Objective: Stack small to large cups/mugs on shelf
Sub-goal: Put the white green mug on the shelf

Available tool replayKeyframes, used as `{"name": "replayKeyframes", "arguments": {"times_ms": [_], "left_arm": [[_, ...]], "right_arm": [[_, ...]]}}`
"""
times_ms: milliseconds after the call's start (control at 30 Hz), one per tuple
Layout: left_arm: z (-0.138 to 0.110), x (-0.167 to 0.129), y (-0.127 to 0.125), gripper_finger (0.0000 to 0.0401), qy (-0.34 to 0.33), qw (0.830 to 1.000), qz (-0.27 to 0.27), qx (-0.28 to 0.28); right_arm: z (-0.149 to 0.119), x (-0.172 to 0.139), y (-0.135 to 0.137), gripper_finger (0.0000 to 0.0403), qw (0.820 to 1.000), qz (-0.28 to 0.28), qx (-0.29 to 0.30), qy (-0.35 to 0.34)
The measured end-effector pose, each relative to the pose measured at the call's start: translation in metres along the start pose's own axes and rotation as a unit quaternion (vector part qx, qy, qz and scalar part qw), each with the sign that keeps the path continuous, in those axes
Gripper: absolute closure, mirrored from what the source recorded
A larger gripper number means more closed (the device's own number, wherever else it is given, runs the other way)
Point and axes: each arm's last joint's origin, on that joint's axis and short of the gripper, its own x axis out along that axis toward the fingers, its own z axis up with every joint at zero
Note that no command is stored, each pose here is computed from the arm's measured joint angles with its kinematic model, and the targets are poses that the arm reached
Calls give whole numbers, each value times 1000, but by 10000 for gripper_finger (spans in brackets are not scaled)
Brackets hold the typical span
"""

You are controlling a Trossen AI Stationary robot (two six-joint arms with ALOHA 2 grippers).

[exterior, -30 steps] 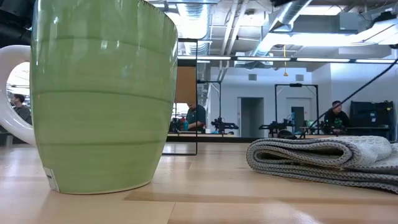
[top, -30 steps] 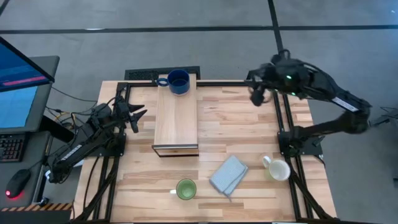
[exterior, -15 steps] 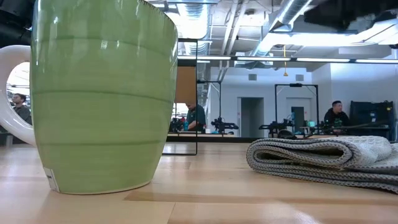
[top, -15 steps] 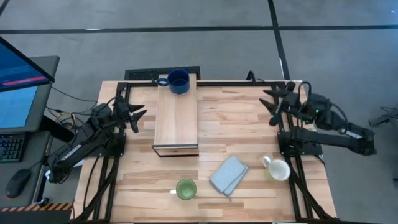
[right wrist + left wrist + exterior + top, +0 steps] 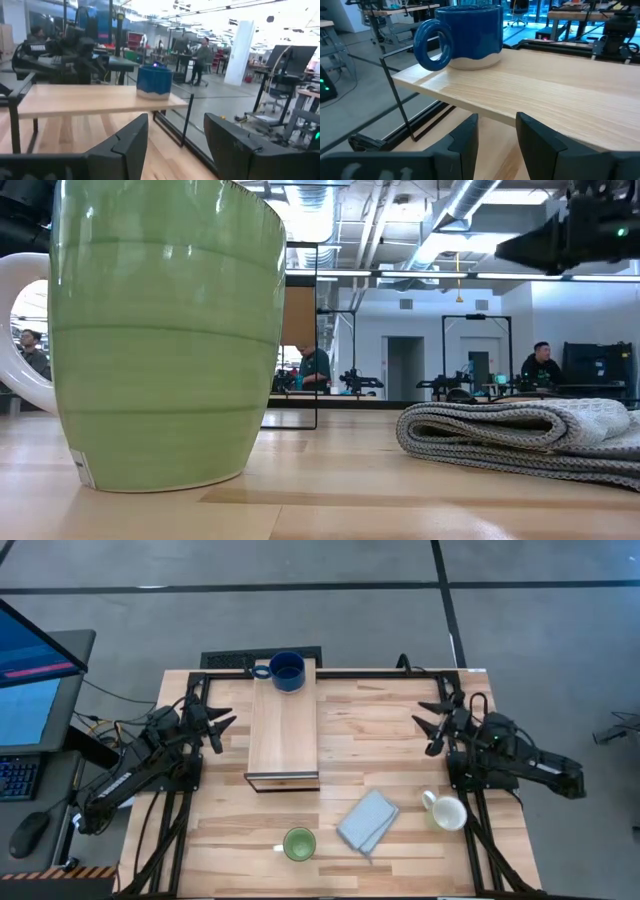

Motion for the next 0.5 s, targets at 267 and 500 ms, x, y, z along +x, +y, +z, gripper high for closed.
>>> {"name": "replayKeyframes", "arguments": {"times_ms": [267, 500], "left_arm": [[0, 0, 0, 278, 1, 1000, 4, -1], [0, 0, 0, 278, 2, 1000, 3, -1]], "right_arm": [[-11, 1, 1, 187, 1000, -12, -4, 10], [-29, 6, 1, 187, 999, -30, 11, 18]]}}
